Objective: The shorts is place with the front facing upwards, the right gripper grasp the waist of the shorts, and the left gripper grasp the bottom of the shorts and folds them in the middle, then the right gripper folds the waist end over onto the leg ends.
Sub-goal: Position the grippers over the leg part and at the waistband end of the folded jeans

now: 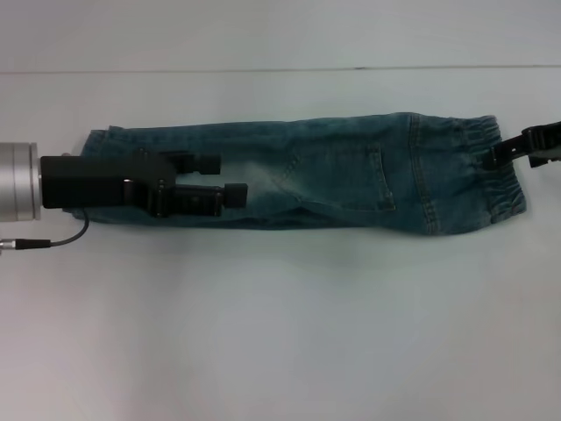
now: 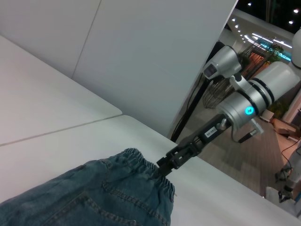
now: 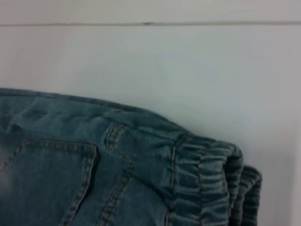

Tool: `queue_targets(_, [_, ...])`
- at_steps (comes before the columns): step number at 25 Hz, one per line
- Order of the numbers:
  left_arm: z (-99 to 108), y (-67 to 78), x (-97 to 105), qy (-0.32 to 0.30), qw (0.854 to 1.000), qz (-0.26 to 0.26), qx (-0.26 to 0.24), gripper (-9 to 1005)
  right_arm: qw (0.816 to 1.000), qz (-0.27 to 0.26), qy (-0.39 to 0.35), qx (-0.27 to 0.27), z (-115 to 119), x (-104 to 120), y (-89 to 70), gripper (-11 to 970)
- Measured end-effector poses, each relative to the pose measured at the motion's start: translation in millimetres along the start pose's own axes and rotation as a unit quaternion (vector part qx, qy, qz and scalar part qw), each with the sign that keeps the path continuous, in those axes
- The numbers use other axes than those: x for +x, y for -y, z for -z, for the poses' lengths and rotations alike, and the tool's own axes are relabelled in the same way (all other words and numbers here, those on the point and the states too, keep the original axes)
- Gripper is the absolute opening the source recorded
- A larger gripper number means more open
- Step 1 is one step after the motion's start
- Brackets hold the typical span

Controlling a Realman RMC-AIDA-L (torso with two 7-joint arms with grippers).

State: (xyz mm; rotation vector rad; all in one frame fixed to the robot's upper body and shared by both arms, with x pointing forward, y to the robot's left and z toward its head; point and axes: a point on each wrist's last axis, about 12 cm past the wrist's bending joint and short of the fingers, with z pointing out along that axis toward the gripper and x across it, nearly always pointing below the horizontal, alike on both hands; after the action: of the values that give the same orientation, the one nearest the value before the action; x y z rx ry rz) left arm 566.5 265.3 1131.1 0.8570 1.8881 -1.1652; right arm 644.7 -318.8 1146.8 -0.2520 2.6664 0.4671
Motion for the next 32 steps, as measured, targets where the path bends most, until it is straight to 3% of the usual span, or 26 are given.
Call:
queue_targets(25, [-5.8,1.4,7.8,0.008,1.000,0.015,-0.005,903,0.999,0.047,0.022,0.010,-37.3,-2.0,-26.4,915])
queue_targets(32, [-7.3,1.4,10.4,0.007,1.000,0.020,-0.004,903,0.999,0.052,0.007,-0.002,-36.1,0.4,-28.9,916])
